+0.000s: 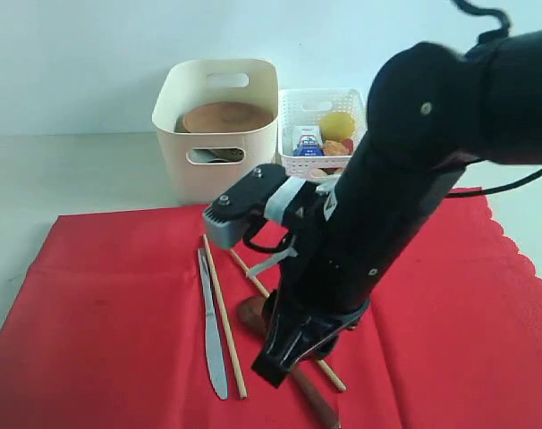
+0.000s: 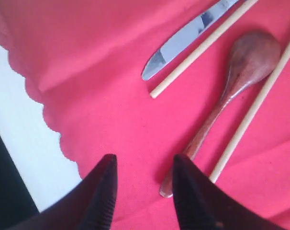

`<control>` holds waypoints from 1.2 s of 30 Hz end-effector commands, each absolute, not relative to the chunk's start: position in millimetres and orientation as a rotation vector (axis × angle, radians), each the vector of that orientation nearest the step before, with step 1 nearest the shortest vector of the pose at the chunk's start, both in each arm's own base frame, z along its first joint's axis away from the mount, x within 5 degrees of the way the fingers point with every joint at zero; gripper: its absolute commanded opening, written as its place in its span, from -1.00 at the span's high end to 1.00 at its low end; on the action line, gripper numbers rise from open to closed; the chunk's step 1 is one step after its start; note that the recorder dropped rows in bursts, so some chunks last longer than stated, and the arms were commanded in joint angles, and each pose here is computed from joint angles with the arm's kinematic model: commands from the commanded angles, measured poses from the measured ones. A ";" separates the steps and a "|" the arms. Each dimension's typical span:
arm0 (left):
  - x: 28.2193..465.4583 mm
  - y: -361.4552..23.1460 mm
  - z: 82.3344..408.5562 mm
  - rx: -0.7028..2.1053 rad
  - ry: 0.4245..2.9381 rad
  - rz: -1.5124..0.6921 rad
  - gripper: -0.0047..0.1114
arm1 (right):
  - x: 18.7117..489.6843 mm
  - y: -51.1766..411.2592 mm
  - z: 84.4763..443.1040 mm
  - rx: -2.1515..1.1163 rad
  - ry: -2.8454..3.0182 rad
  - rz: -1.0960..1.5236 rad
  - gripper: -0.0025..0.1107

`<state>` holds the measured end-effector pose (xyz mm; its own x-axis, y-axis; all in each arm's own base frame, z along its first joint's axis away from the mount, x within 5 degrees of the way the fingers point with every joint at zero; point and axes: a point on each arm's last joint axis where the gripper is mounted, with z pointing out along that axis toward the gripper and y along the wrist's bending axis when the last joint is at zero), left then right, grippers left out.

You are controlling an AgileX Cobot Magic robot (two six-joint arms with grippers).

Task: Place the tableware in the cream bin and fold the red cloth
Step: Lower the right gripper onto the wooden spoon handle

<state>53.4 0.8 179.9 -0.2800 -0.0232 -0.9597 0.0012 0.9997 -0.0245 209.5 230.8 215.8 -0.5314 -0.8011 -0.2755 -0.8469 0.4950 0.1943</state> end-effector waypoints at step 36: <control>53.2 0.8 181.2 -0.013 1.839 -0.022 0.92 | 234.5 255.0 115.4 -1.220 2.724 0.073 0.22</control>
